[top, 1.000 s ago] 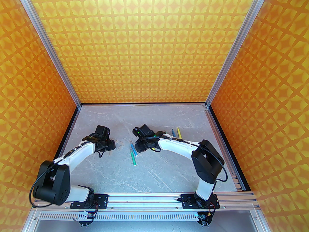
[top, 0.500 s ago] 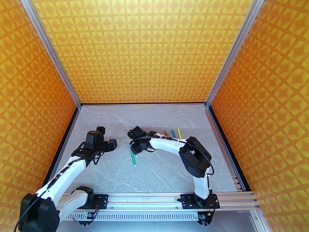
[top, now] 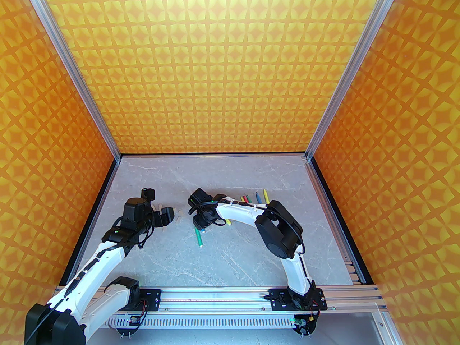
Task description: Open the pen caps
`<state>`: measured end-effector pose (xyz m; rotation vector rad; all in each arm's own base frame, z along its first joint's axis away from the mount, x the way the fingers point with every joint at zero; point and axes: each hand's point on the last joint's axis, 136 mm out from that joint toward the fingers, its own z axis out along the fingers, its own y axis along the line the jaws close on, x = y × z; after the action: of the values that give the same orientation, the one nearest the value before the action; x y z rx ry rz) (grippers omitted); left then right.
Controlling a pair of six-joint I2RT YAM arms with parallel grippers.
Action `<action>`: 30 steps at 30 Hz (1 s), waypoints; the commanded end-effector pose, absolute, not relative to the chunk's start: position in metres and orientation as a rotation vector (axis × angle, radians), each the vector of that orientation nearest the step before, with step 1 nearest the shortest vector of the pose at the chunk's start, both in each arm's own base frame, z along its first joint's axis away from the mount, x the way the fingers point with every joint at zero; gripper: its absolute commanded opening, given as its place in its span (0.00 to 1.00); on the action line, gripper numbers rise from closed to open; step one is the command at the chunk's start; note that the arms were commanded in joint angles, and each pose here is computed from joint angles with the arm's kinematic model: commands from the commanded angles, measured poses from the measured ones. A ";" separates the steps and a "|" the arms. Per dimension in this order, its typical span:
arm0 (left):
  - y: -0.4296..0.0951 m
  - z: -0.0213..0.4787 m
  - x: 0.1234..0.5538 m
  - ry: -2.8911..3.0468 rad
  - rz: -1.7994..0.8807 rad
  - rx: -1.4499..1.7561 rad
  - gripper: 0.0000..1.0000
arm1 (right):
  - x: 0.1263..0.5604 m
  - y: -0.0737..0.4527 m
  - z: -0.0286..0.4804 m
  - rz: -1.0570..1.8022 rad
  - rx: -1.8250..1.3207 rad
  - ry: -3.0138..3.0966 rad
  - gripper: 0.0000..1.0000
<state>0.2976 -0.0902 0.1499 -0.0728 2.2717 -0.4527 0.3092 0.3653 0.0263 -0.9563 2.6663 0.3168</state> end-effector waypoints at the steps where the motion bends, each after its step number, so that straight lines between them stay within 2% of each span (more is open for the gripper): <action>1: -0.092 0.156 0.298 2.240 -0.470 -0.046 0.82 | 0.309 0.361 0.020 0.253 -0.966 2.694 0.40; 6: -0.092 0.160 0.299 2.215 -0.483 -0.060 0.83 | 0.315 0.348 0.012 0.116 -0.961 2.716 0.39; 13: -0.091 0.164 0.296 2.202 -0.486 -0.064 0.83 | 0.316 0.345 0.006 0.076 -0.982 2.726 0.36; 17: -0.092 0.165 0.296 2.188 -0.497 -0.076 0.83 | 0.317 0.346 0.002 0.073 -0.990 2.734 0.32; 21: -0.091 0.167 0.295 2.179 -0.503 -0.084 0.83 | 0.317 0.348 0.001 0.079 -0.983 2.737 0.22; 30: -0.091 0.169 0.293 2.160 -0.518 -0.100 0.83 | 0.319 0.353 0.028 0.193 -0.929 2.676 0.16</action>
<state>0.2940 -0.0900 0.1653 -0.0876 2.1847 -0.4871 0.3182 0.3572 0.0192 -0.9664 2.6882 0.1647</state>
